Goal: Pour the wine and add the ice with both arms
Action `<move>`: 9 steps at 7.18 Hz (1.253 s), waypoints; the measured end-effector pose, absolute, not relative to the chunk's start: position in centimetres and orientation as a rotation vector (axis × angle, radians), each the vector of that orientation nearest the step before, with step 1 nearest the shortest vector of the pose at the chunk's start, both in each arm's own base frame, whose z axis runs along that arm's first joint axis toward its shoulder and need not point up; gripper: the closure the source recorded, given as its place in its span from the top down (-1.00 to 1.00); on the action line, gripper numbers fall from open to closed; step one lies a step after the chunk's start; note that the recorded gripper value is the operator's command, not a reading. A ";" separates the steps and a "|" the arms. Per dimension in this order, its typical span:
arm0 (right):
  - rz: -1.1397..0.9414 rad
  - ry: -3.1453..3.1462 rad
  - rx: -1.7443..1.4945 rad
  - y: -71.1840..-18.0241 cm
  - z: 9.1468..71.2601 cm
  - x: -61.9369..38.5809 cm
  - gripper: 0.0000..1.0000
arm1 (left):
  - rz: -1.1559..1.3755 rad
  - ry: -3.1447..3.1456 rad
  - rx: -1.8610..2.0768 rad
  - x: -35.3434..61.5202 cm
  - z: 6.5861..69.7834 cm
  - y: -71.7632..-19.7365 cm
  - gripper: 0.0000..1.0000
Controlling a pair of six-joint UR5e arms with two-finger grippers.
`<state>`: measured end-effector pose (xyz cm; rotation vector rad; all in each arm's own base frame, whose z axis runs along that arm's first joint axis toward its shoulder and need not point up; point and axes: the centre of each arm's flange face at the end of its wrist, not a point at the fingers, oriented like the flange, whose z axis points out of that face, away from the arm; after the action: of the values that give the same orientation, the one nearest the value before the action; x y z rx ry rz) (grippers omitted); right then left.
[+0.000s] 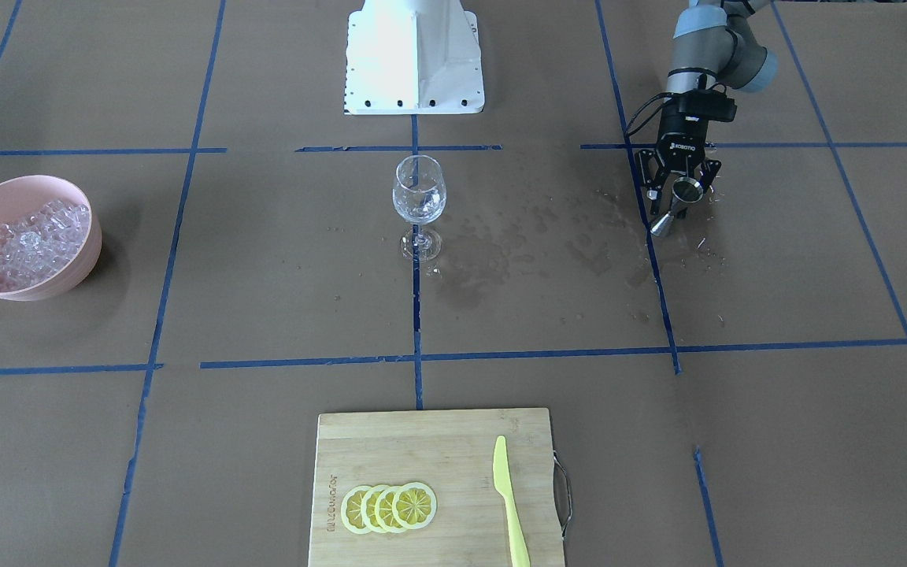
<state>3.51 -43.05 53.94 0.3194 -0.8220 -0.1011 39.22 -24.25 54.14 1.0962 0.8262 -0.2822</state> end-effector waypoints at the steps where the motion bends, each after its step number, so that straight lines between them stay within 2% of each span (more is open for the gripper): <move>1: -0.101 -0.822 0.319 -43.0 53.9 3.5 1.00 | -0.285 0.827 1.098 39.2 54.1 -24.3 0.01; 6: -0.101 -0.822 0.319 -43.0 53.9 3.5 1.00 | -0.301 0.815 1.116 38.8 54.2 -24.5 0.00; 7: -0.101 -0.822 0.319 -43.0 53.9 3.5 1.00 | -0.300 0.813 1.117 38.7 54.3 -24.5 -0.12; 9: -0.102 -0.822 0.321 -43.1 53.9 3.5 1.00 | -0.298 0.813 1.117 38.8 54.3 -24.4 -0.63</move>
<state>3.51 -43.08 53.90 0.3205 -0.8220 -0.1018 38.78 -24.44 54.34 1.1165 0.8131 -0.2985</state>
